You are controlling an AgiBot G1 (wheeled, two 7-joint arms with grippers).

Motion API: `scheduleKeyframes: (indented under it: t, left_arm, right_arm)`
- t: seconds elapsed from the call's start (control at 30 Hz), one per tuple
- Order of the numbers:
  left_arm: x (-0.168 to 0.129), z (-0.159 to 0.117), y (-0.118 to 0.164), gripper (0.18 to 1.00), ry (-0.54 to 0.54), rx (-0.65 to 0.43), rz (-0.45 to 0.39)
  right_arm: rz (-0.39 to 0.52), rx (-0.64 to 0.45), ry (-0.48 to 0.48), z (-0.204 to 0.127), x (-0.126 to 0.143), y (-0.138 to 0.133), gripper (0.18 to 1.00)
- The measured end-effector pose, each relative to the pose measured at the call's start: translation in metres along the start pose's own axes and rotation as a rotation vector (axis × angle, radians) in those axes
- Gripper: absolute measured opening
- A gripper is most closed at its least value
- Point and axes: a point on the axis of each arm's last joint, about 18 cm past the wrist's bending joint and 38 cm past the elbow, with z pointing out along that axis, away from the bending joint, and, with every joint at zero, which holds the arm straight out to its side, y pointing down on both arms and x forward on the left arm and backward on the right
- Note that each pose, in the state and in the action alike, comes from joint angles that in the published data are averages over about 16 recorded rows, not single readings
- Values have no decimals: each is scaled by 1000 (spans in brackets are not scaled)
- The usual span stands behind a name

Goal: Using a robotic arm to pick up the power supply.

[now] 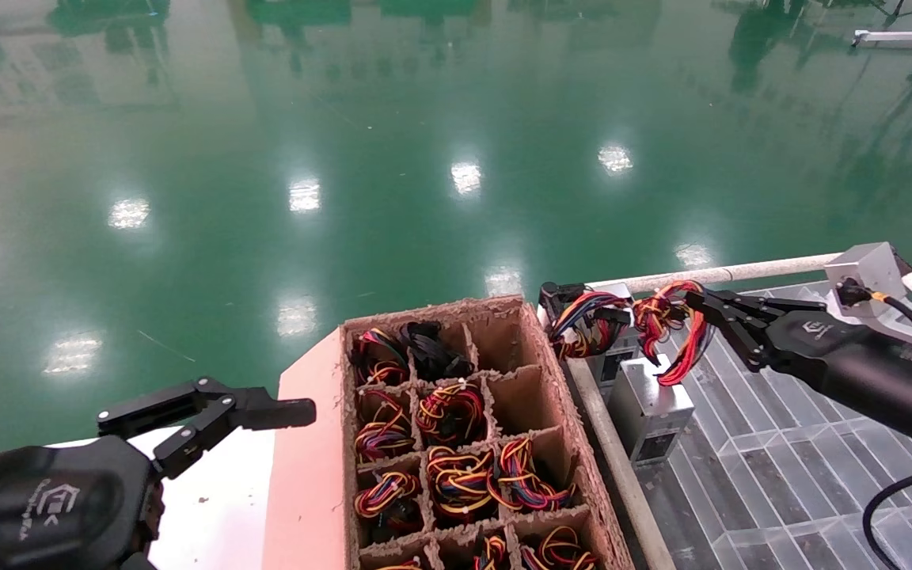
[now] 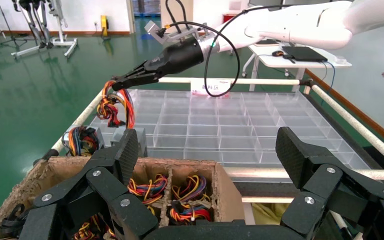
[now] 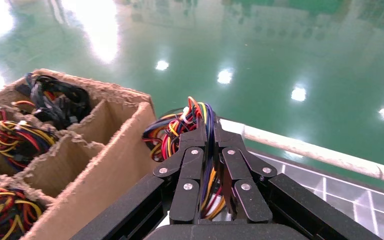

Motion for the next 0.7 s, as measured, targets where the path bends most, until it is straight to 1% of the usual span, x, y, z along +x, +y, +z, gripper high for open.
scheduleKeyframes:
  t: [0.13, 0.37, 0.57, 0.7]
  left_arm:
    - [0, 0, 0, 1001, 0, 0, 0]
    - [0, 0, 0, 1001, 0, 0, 0]
    - [0, 0, 0, 1001, 0, 0, 0]
    - [0, 0, 0, 1001, 0, 0, 0]
  right_arm:
    - [0, 0, 4, -1, 0, 1, 202]
    - [0, 0, 6, -1, 1, 1, 233]
    - [0, 0, 3, -1, 0, 1, 288]
    - [0, 1, 0, -1, 0, 0, 347]
